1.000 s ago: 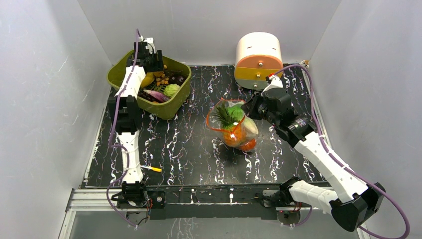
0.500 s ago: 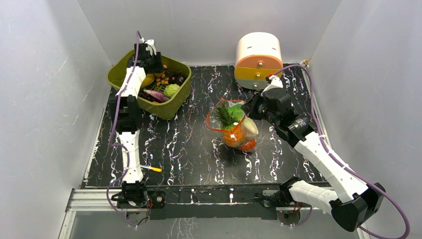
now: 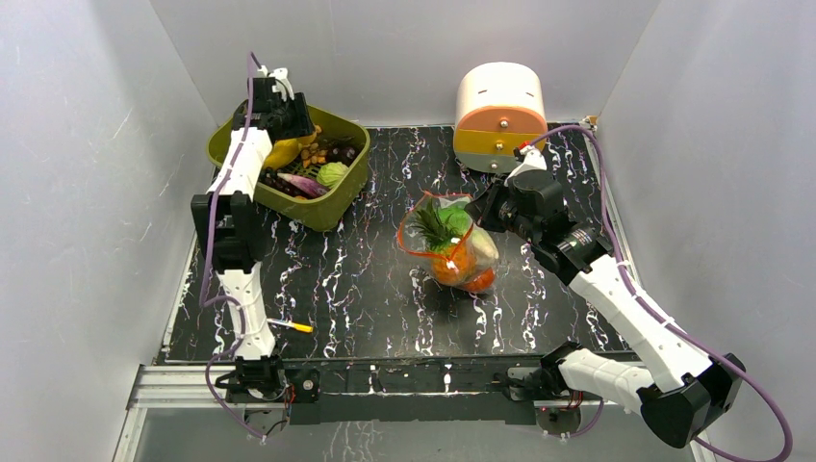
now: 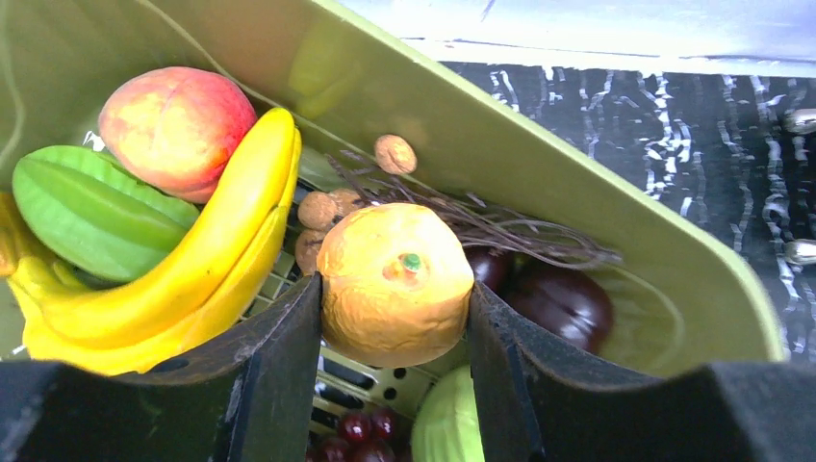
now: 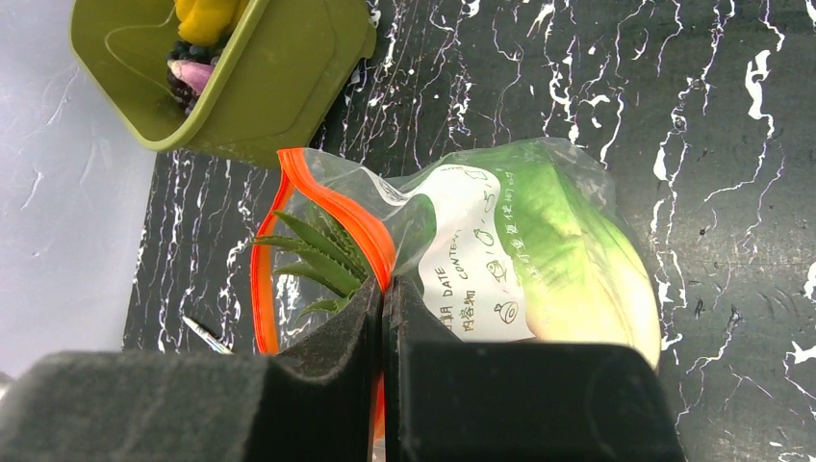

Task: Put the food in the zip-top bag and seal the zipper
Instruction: Pick up the fake fruit from the bin, then place the fake fruit in the zipper food storage bag.

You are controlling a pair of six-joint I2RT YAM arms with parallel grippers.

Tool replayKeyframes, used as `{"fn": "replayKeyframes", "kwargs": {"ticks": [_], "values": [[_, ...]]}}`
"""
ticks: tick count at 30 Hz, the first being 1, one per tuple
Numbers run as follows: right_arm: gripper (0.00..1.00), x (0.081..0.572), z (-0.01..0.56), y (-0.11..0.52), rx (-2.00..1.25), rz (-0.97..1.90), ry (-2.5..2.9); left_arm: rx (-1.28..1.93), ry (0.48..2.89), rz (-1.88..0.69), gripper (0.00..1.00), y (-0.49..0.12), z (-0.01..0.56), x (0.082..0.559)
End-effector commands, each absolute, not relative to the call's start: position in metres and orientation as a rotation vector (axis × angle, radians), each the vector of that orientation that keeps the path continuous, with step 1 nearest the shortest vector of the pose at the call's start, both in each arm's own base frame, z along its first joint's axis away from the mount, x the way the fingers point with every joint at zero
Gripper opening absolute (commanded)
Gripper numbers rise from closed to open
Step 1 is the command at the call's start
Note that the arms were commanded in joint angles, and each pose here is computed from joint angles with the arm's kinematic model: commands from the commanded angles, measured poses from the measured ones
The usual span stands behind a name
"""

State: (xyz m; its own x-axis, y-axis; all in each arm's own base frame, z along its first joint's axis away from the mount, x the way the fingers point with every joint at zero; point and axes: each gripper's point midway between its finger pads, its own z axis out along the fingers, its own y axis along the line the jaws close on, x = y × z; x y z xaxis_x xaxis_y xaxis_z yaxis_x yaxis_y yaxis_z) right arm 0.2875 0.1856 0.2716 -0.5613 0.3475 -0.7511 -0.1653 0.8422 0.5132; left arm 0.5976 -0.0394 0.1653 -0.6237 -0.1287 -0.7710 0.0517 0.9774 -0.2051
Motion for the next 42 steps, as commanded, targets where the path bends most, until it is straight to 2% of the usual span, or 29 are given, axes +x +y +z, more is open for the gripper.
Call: {"fn": "replayKeyframes", "kwargs": {"ticks": [1, 13, 22, 35, 42], "values": [[0.00, 0.293, 0.321, 0.187, 0.124, 0.734, 1.909, -0.071, 2.129, -0.325, 0.12, -0.046, 0.233, 0.572], [0.00, 0.292, 0.331, 0.183, 0.121, 0.715, 1.896, -0.019, 2.127, -0.571, 0.12, -0.081, 0.253, 0.493], [0.00, 0.292, 0.338, 0.195, 0.132, 0.813, 1.866, 0.124, 1.953, -0.959, 0.14, -0.142, 0.288, 0.424], [0.00, 0.293, 0.343, 0.213, 0.131, 0.931, 1.857, 0.422, 1.841, -1.284, 0.13, -0.240, 0.336, 0.306], [0.00, 0.290, 0.352, 0.225, 0.031, 0.978, 1.828, 0.520, 1.720, -1.388, 0.12, -0.267, 0.362, 0.263]]}}
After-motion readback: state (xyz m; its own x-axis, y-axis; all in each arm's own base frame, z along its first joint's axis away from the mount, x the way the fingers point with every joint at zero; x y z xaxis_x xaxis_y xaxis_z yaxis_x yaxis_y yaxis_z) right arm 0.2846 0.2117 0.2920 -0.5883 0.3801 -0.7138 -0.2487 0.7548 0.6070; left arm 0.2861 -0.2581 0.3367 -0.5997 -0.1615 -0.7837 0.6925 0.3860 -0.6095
